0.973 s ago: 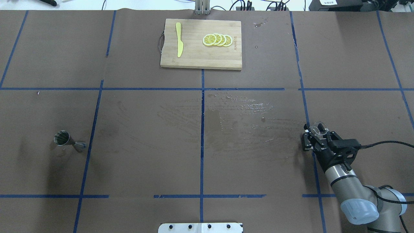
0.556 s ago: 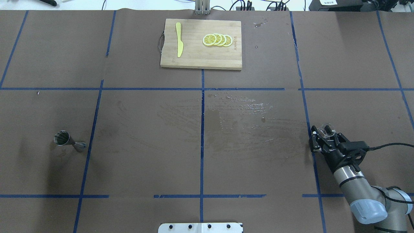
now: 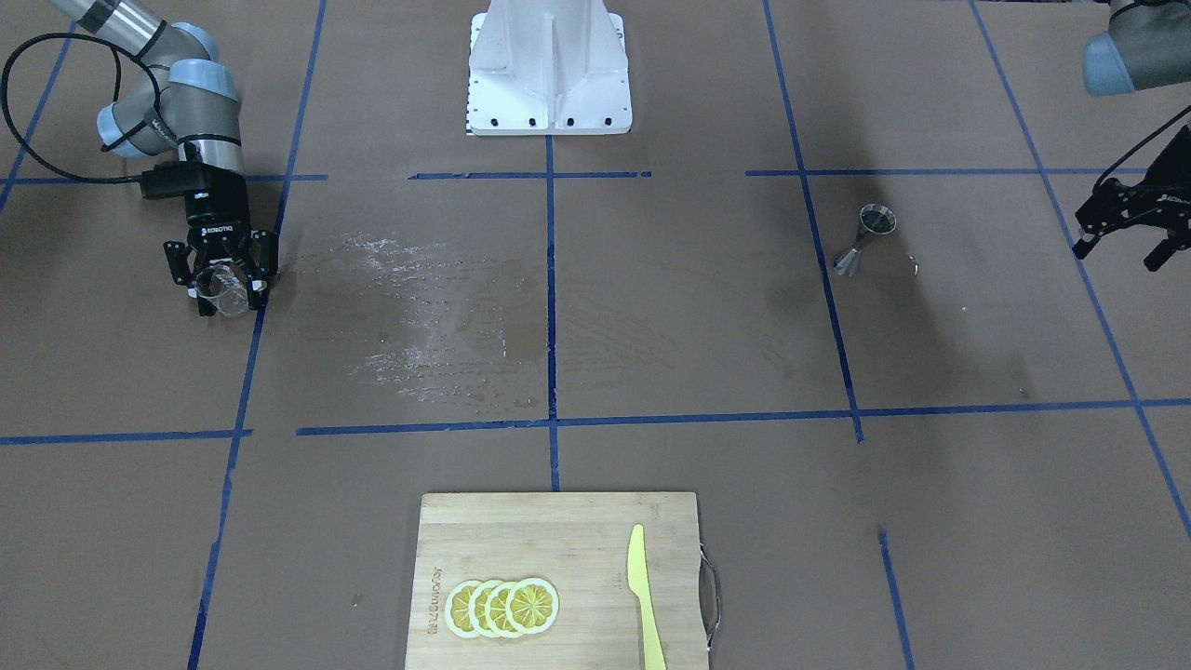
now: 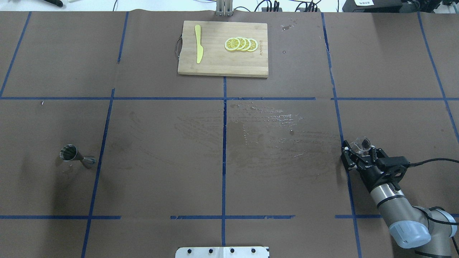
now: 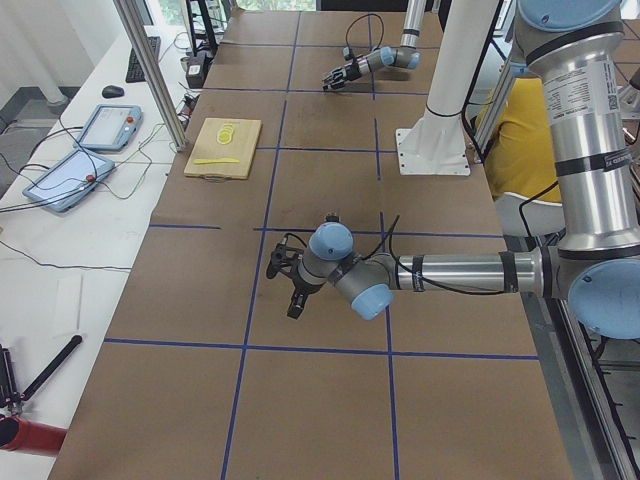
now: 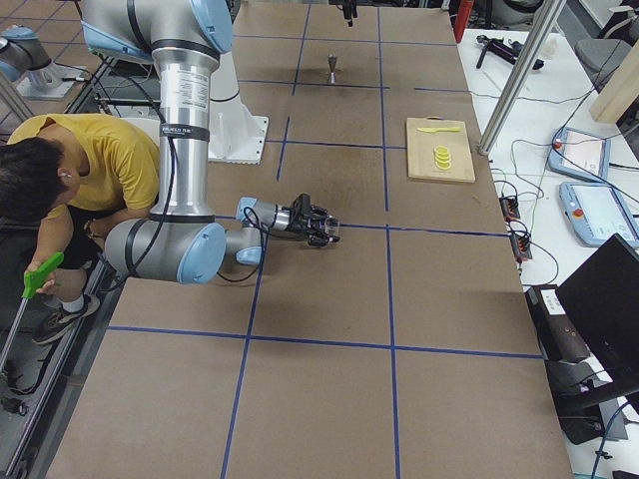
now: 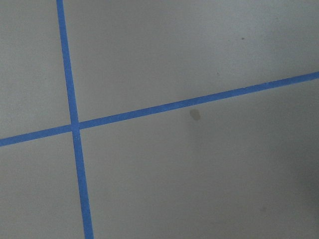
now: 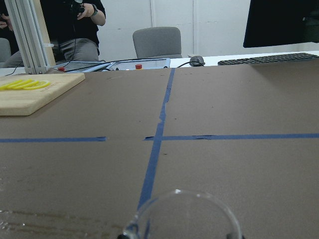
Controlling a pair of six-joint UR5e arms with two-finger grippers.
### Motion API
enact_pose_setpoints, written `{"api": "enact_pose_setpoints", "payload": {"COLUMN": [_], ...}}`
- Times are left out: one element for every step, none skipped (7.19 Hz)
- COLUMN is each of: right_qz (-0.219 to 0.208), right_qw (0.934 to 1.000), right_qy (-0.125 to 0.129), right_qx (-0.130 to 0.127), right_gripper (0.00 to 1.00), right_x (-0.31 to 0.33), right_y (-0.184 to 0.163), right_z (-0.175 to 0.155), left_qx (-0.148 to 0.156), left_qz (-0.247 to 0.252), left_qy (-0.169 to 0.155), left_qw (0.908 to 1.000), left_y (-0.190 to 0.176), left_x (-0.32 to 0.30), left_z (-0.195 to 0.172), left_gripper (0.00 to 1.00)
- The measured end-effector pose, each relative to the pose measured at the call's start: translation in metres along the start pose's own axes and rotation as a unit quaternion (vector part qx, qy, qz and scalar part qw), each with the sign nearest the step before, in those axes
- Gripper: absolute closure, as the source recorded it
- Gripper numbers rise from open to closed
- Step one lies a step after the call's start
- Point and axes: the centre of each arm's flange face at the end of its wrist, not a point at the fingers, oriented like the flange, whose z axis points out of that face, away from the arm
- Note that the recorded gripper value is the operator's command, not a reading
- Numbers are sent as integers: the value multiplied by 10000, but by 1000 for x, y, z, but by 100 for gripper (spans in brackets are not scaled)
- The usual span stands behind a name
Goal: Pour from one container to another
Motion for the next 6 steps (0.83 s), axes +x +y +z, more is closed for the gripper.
{"api": "enact_pose_setpoints", "payload": {"right_qz": [5, 15, -8, -70, -134, -168], "right_qw": [10000, 10000, 10000, 9999, 9998, 9997], "right_qy": [-19, -47, -71, -99, -128, -152], "right_qx": [4, 11, 14, -11, -77, -132], "right_gripper": [0, 0, 0, 0, 0, 0], "right_x": [-2, -6, -8, -6, 3, 12], "right_y": [-2, -6, -11, -18, -29, -41], "right_z": [-1, -2, -4, -9, -18, -28], "left_qx": [5, 7, 7, 7, 6, 7], "left_qz": [4, 5, 5, 4, 4, 5], "left_qy": [3, 3, 3, 3, 3, 4], "left_qw": [10000, 10000, 10000, 10000, 10000, 10000], "left_y": [0, 0, 0, 0, 0, 0], "left_x": [0, 0, 0, 0, 0, 1], "left_z": [0, -1, -1, -1, 0, 0], "left_gripper": [0, 0, 0, 0, 0, 0]}}
